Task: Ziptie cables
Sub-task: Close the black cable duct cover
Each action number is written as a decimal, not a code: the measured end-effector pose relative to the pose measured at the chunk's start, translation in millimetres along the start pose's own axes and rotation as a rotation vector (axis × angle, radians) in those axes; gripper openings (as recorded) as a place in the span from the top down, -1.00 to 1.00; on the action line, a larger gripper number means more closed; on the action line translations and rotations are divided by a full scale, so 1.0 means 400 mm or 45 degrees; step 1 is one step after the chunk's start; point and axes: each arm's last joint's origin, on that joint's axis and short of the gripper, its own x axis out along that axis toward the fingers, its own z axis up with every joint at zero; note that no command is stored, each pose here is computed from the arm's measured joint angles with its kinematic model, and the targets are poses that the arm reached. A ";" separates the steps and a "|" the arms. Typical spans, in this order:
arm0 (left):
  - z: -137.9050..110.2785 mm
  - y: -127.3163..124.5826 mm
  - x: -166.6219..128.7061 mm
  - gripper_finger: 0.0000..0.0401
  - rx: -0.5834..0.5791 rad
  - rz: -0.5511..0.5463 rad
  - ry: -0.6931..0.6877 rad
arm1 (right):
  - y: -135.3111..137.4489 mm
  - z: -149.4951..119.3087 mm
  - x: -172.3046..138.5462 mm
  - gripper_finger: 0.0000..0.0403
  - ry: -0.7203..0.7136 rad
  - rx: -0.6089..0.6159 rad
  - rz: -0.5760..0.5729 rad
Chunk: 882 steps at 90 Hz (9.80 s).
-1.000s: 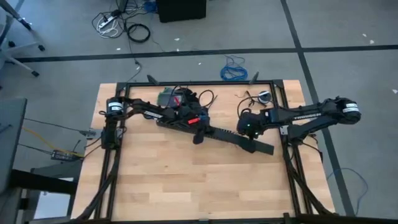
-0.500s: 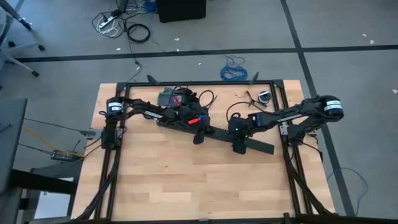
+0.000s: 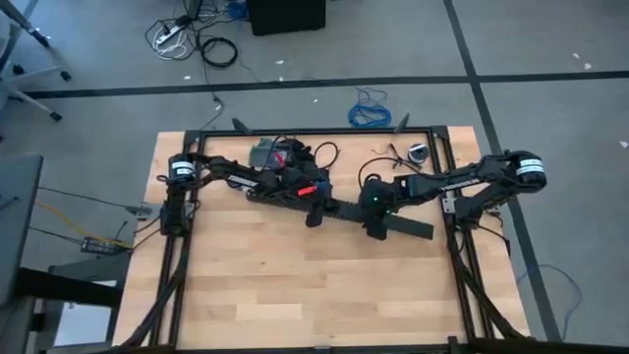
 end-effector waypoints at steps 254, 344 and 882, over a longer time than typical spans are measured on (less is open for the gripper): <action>0.069 0.065 -0.126 0.56 -0.067 -0.091 -0.065 | 0.019 -0.043 -0.108 -0.12 0.087 -0.124 0.135; 0.070 0.097 -0.142 0.56 -0.147 -0.133 -0.126 | 0.008 -0.035 -0.097 -0.13 -0.033 -0.261 -0.014; 0.039 -0.046 -0.126 0.74 -0.045 -0.134 0.255 | -0.003 -0.037 -0.118 -0.14 0.105 -0.180 0.002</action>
